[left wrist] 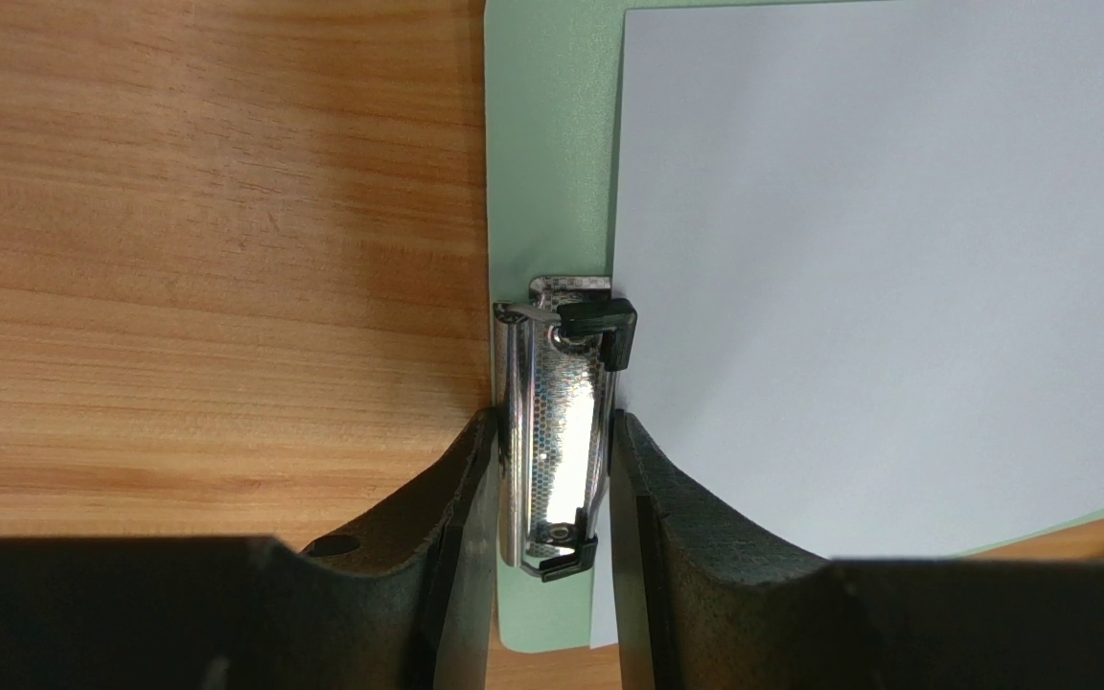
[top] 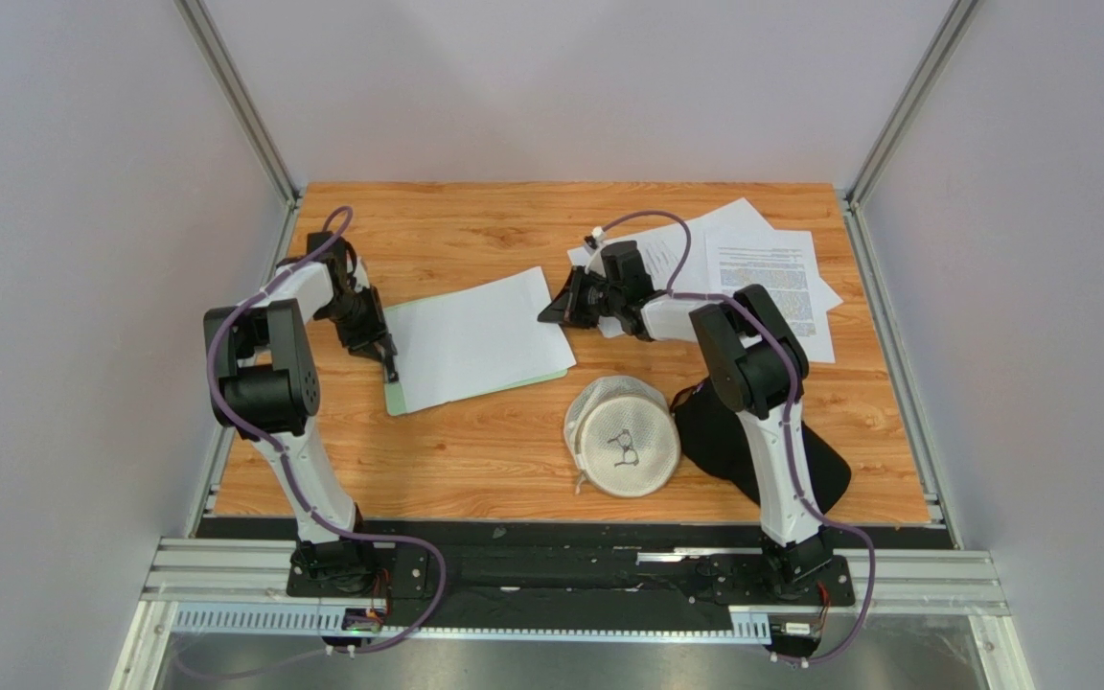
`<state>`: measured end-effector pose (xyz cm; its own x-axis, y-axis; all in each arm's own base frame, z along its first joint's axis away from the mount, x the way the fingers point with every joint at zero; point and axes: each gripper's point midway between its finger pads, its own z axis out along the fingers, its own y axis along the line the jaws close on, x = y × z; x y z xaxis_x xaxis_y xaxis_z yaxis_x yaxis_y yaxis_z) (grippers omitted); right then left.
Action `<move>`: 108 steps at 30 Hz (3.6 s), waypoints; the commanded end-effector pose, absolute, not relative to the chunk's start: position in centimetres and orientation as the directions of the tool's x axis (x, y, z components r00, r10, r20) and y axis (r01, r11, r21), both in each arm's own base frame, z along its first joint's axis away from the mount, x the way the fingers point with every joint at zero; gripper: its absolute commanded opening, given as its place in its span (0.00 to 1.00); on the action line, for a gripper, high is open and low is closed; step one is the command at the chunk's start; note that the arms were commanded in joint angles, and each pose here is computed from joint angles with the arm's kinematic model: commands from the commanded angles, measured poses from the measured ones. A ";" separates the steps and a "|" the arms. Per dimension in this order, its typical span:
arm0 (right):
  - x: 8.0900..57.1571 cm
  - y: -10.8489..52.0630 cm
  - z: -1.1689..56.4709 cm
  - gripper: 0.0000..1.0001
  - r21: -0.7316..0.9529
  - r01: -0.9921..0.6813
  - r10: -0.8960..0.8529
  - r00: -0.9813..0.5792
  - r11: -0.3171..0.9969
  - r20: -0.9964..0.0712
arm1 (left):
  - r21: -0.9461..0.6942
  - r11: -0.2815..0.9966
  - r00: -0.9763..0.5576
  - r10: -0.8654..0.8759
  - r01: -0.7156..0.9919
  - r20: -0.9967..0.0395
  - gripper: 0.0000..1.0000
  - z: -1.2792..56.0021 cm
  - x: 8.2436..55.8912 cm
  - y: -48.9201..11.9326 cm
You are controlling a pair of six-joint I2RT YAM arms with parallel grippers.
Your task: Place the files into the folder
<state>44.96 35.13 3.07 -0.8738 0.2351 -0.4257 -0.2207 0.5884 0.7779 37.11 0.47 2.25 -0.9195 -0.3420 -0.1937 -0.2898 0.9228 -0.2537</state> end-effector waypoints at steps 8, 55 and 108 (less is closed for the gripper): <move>44.5 36.6 3.8 0.00 0.788 -0.233 0.246 -0.866 0.571 -0.434 | -0.293 0.916 -0.903 -0.349 -0.273 -0.249 0.00 3.9 37.9 -0.1; 42.7 37.2 3.0 0.00 0.795 -0.099 0.330 -0.874 0.598 -0.357 | -0.276 0.916 -0.898 -0.360 -0.290 -0.254 0.00 3.9 37.9 0.1; 47.4 18.5 13.7 0.83 0.175 0.035 0.146 -0.723 0.984 -0.676 | -0.297 0.953 -0.815 -0.123 0.063 -0.566 0.88 16.3 40.7 -12.4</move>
